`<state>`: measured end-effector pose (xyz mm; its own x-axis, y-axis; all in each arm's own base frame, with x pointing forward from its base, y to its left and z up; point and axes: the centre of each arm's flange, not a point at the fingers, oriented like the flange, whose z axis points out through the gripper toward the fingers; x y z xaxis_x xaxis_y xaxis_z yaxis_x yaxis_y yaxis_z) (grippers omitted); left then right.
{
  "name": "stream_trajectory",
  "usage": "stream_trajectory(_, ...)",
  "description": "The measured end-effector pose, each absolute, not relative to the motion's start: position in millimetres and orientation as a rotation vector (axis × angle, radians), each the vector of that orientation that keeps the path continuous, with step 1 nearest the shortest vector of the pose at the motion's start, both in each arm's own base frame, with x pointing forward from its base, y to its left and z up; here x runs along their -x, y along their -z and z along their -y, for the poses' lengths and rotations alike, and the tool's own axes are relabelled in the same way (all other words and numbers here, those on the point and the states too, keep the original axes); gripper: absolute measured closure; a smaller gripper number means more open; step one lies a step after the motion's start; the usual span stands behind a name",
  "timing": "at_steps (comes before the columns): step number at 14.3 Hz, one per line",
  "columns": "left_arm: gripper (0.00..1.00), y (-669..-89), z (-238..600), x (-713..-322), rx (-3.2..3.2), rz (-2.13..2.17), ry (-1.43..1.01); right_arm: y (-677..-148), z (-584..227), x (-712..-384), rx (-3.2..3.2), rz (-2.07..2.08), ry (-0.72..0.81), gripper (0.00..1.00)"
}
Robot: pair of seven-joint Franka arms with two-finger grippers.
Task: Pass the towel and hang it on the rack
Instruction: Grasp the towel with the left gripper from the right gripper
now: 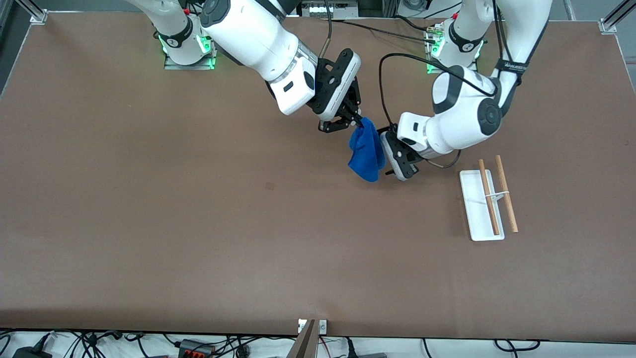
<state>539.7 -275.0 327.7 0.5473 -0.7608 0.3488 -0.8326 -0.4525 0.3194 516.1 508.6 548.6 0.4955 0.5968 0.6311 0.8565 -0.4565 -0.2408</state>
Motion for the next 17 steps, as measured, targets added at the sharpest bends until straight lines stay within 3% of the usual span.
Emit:
stream_trajectory(3,0.03,-309.1,293.6,-535.3,-2.331,1.307,-0.231,-548.6,-508.8,-515.9,2.205,1.195,0.637,0.98)
stream_trajectory(8,0.55,-307.1,292.8,-537.7,-2.335,1.302,-0.24,-548.5,-508.8,-516.0,2.21,1.21,0.646,0.98)
stream_trajectory(14,0.53,-310.1,293.4,-540.0,-2.337,1.304,-0.259,-548.5,-508.8,-516.0,2.21,1.213,0.648,0.98)
stream_trajectory(17,0.81,-313.3,298.3,-541.7,-2.331,1.312,-0.276,-548.5,-508.7,-516.0,2.213,1.222,0.653,0.98)
